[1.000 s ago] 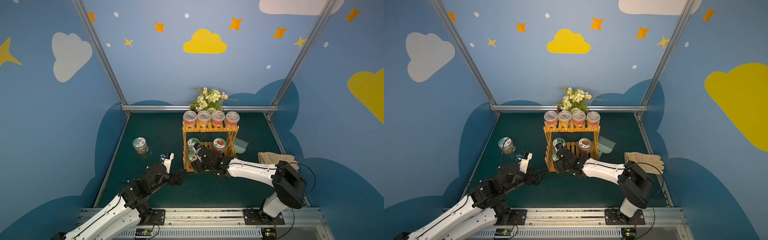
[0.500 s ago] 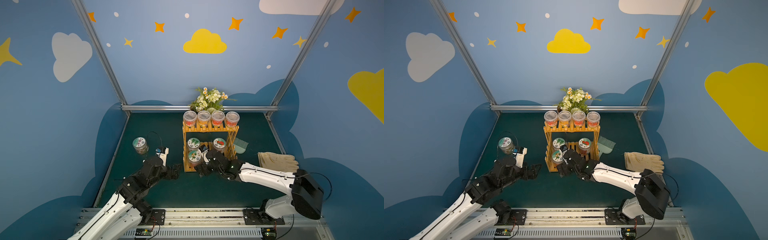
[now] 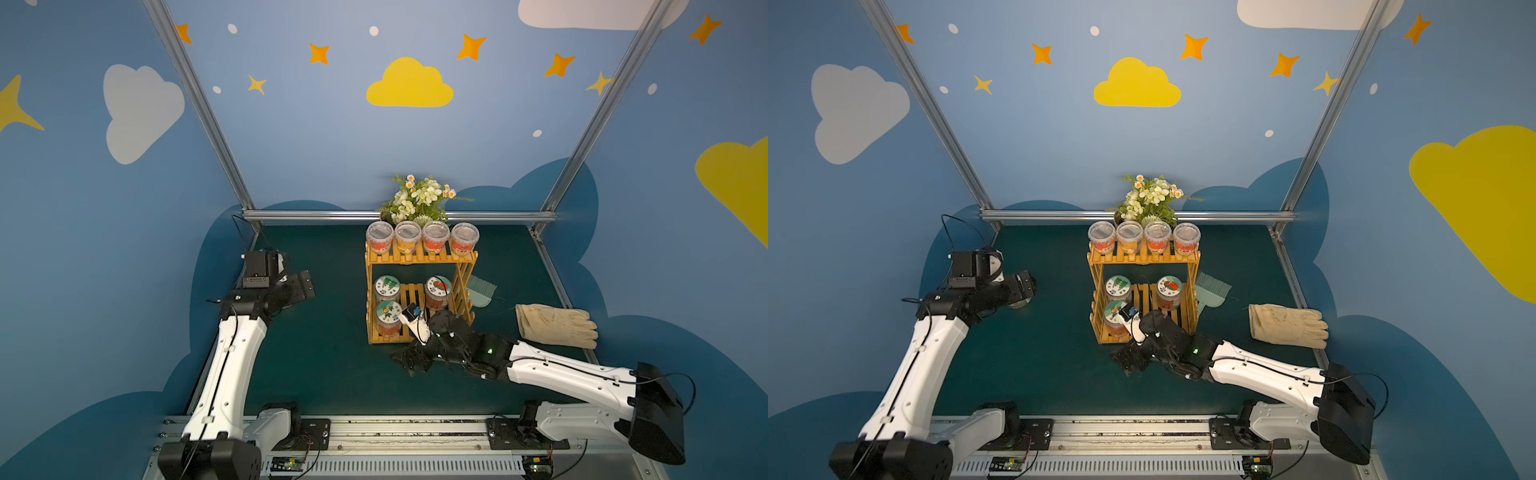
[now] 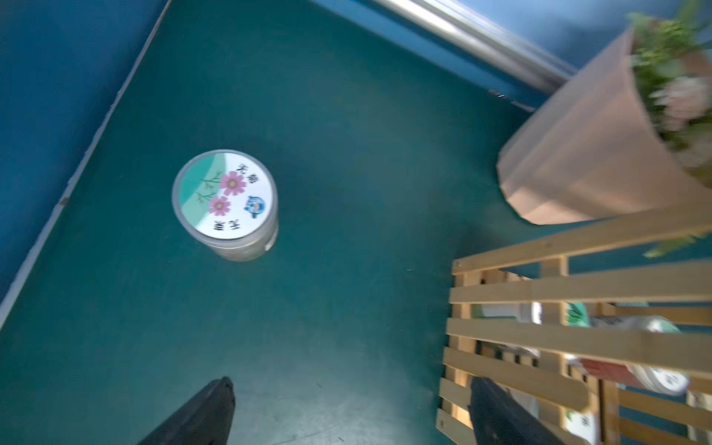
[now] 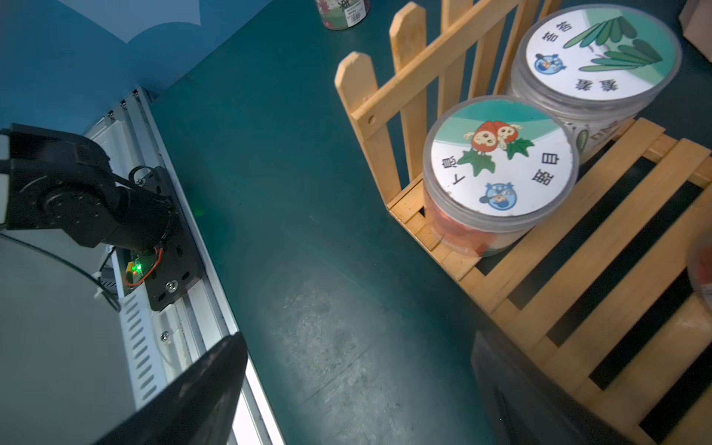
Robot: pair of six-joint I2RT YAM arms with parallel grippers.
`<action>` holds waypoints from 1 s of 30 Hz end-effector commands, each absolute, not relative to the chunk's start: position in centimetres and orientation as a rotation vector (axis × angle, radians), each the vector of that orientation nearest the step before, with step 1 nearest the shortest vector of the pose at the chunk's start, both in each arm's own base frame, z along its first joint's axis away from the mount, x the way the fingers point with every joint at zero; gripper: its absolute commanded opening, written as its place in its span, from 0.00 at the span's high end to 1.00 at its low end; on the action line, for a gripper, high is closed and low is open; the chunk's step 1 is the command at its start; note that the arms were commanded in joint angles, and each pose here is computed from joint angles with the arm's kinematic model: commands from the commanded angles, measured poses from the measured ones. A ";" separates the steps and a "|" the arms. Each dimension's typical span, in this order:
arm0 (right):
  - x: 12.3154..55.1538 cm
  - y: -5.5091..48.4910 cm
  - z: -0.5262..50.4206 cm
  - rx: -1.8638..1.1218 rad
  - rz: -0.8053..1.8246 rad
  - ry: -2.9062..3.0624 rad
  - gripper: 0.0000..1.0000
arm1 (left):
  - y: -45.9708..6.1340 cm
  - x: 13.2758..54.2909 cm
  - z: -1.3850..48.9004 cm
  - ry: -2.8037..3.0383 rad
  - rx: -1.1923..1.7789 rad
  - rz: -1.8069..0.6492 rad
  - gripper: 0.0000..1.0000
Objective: Place the seed container on the shelf
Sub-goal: Pick up the seed jar at the center of the board.
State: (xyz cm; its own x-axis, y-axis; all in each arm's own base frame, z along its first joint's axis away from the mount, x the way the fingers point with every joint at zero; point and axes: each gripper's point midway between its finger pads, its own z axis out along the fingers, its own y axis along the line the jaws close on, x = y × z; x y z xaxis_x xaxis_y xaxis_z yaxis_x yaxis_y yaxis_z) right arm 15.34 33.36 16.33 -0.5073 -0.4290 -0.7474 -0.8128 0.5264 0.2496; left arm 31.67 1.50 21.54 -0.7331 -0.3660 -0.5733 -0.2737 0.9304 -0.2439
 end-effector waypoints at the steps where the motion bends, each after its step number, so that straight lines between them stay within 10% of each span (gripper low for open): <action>1: 14.7 33.2 17.7 -1.030 0.808 2.118 0.02 | 3.4 32.5 19.8 2.529 -0.464 -0.128 0.00; 30: 14.7 33.8 18.1 -0.995 0.843 2.122 0.02 | 11.1 40.7 9.8 2.747 -0.612 -0.065 0.00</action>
